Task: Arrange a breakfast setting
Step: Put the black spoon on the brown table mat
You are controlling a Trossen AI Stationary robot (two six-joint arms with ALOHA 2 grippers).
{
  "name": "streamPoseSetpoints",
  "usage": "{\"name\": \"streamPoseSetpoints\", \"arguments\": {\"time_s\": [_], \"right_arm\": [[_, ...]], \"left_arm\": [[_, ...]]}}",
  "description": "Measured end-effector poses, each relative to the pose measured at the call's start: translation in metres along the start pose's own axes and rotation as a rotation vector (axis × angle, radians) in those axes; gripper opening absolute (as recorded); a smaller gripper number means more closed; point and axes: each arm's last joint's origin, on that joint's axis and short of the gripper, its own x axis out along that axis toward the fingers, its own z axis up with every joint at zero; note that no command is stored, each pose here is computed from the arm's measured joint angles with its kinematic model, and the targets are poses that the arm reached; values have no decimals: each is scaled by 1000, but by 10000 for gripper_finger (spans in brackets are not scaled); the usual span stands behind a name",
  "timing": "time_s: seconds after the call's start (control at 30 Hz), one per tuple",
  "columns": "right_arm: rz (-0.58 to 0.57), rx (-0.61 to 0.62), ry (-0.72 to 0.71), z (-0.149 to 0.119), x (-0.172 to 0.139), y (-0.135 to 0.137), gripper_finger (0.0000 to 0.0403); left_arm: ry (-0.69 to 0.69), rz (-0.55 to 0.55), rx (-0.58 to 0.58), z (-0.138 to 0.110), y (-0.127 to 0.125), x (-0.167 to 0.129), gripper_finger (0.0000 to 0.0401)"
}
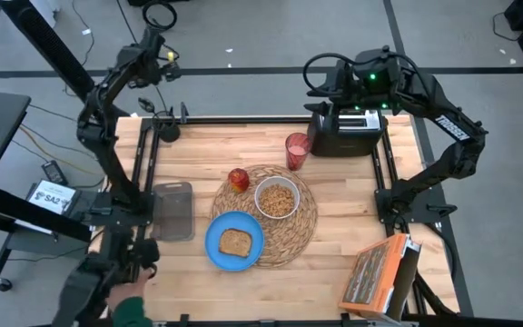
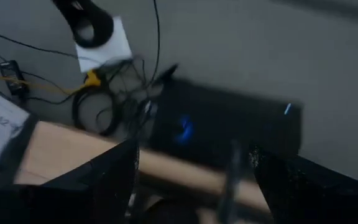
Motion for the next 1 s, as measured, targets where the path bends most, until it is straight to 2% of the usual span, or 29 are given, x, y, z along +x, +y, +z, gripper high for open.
{"name": "streamPoseSetpoints", "arguments": {"time_s": [0.07, 0.17, 0.33, 0.47, 0.6, 0.67, 0.77, 1.0], "right_arm": [[0, 4, 3, 0, 1, 0, 162], [-12, 8, 5, 0, 5, -2, 162], [-36, 17, -3, 2, 15, -7, 162], [-40, 16, 10, 1, 22, -10, 162], [-48, 11, 18, 0, 29, -13, 162], [-56, 14, 13, 1, 32, -15, 162], [-69, 17, -14, 3, 34, -18, 162], [-95, 28, -23, 3, 35, -25, 162]], "left_arm": [[77, 10, 76, 9, 7, 5, 306], [160, 71, 121, 16, 22, 4, 306], [138, 186, 205, 16, 22, 3, 306], [162, 169, 365, 12, 17, 1, 306], [179, 42, 548, 4, -2, -5, 306], [188, 16, 609, -4, -14, -9, 306], [187, 20, 544, -16, -31, -17, 306], [-6, 220, 176, -46, -71, -40, 306]]}}
